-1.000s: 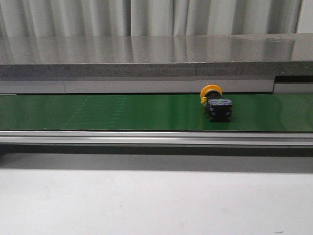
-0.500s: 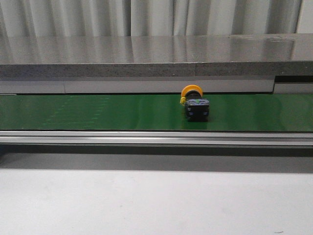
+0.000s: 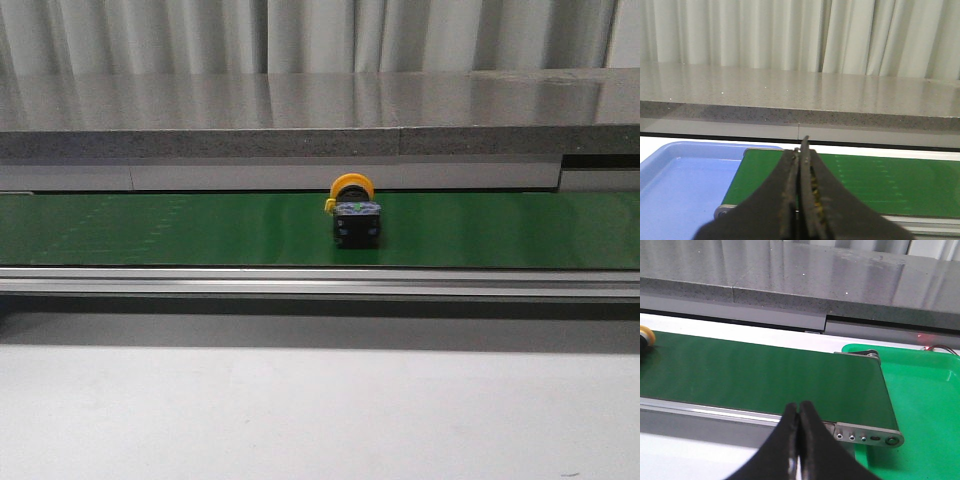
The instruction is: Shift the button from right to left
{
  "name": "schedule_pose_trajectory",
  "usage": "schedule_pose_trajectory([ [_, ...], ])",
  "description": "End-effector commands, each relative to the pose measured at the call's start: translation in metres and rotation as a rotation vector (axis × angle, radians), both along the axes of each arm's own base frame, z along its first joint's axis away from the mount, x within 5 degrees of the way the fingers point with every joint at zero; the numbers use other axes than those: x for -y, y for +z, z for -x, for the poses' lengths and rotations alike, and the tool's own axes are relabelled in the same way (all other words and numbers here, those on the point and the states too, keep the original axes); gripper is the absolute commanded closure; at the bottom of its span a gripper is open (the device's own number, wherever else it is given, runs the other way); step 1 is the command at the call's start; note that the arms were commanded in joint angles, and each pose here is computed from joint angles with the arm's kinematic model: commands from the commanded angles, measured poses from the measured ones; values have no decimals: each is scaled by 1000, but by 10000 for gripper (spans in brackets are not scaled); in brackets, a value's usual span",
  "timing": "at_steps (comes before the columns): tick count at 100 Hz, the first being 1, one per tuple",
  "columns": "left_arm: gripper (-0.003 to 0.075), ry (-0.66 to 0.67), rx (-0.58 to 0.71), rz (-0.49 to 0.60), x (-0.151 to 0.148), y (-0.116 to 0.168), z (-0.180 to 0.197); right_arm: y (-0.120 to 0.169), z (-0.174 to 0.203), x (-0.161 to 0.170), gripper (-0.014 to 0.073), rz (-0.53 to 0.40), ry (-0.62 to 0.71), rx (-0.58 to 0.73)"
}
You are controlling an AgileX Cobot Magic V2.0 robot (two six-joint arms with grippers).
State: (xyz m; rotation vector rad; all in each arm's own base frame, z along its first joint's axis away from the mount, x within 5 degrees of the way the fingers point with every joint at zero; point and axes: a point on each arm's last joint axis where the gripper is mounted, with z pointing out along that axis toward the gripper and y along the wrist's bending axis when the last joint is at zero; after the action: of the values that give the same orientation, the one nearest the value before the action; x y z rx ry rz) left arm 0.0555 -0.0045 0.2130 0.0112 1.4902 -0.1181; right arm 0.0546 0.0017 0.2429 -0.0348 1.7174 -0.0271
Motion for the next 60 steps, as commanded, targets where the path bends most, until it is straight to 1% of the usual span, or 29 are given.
schedule_pose_trajectory([
  [1,741,-2,77,38,-1,9,4,16,-1,1,662,12,-8,103],
  [9,741,-13,30,33,0,21,5,16,-1,1,662,12,-8,103],
  [19,741,-15,38,35,1,39,4,16,-1,1,662,12,-8,103],
  [28,741,-18,16,33,1,51,1,16,-1,1,662,12,-8,103],
  [47,741,-36,-146,17,4,75,-13,16,-1,1,662,12,-8,103],
  [60,740,-44,-256,8,7,91,-32,16,-1,1,662,12,-8,103],
])
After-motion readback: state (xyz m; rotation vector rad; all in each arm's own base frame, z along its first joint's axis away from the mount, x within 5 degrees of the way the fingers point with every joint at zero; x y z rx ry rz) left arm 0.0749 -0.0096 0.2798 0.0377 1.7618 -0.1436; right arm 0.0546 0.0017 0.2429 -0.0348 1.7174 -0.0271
